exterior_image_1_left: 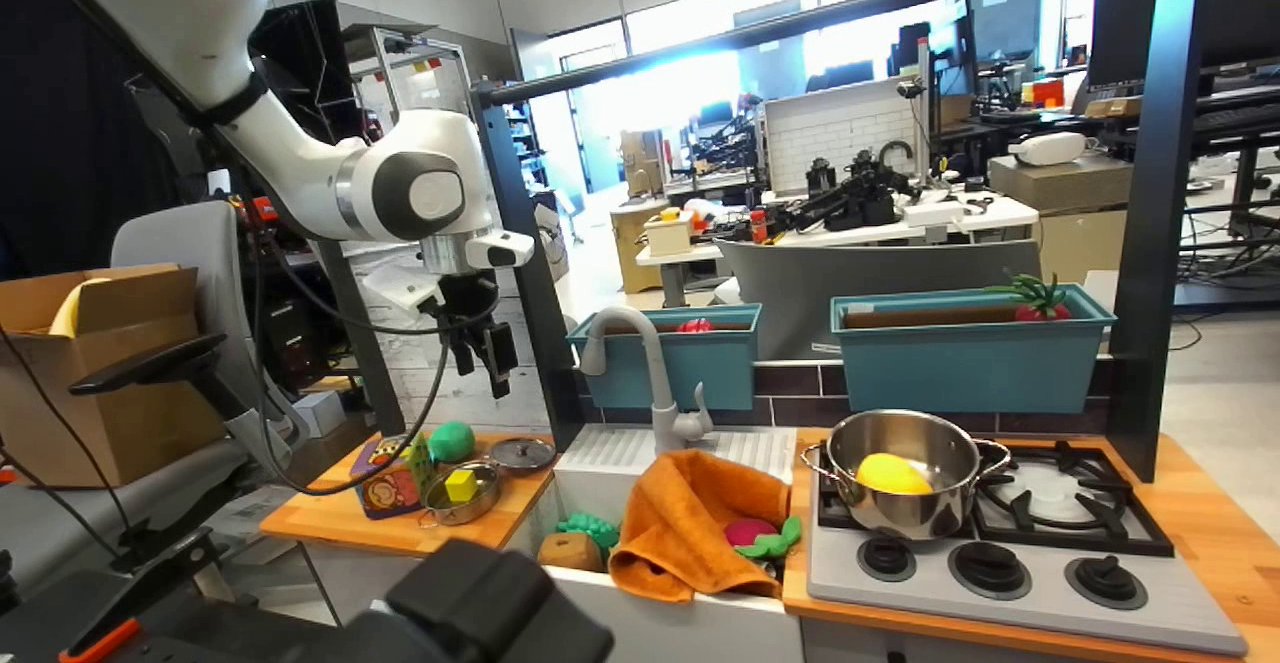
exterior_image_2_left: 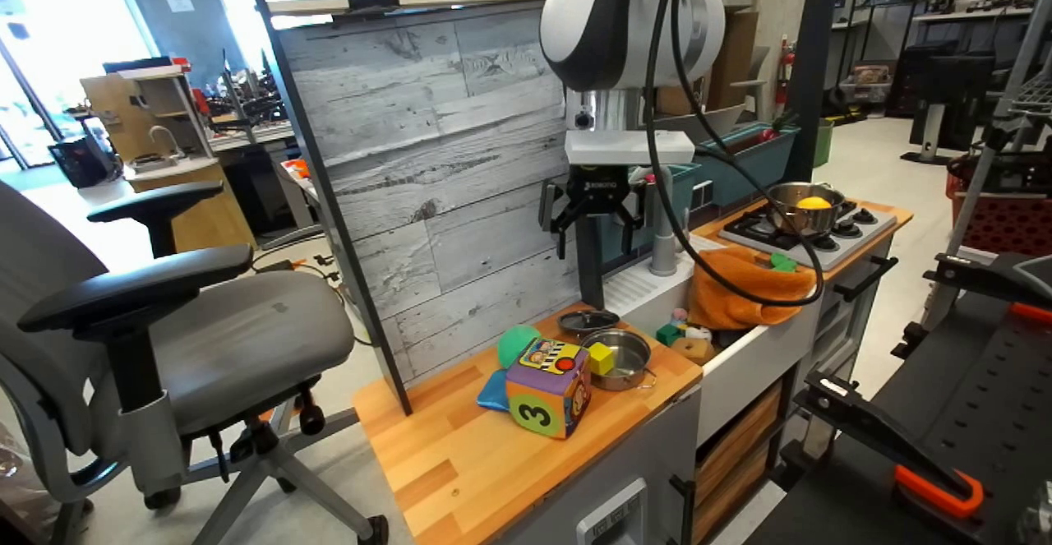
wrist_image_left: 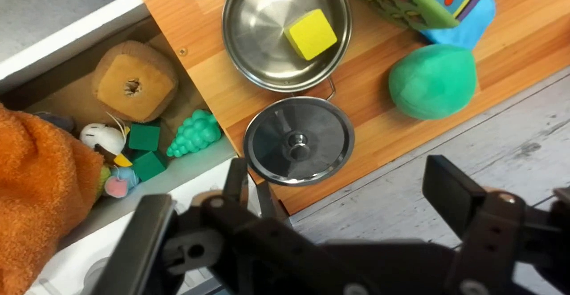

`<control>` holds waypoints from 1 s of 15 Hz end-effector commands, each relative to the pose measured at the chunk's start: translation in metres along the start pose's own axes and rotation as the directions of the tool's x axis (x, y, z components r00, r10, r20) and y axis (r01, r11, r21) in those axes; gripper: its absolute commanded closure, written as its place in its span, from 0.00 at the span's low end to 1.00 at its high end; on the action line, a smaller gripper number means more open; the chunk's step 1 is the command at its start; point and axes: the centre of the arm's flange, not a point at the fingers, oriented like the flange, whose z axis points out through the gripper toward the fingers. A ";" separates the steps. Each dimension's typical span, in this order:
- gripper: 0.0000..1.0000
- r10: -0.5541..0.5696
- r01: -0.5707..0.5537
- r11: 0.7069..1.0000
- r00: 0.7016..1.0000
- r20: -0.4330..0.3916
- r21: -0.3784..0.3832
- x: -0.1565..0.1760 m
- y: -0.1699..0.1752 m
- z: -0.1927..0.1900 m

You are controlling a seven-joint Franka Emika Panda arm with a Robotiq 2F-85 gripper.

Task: Pick up the lid from the counter and put it on the pot

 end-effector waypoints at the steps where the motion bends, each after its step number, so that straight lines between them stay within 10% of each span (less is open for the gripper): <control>1: 0.00 0.076 -0.076 0.997 0.997 -0.005 -0.026 0.034 -0.010 0.037; 11: 0.01 0.152 -0.145 0.974 0.988 0.027 -0.176 0.039 0.001 0.123; 15: 0.37 0.162 -0.159 0.974 0.987 0.007 -0.163 0.046 -0.010 0.119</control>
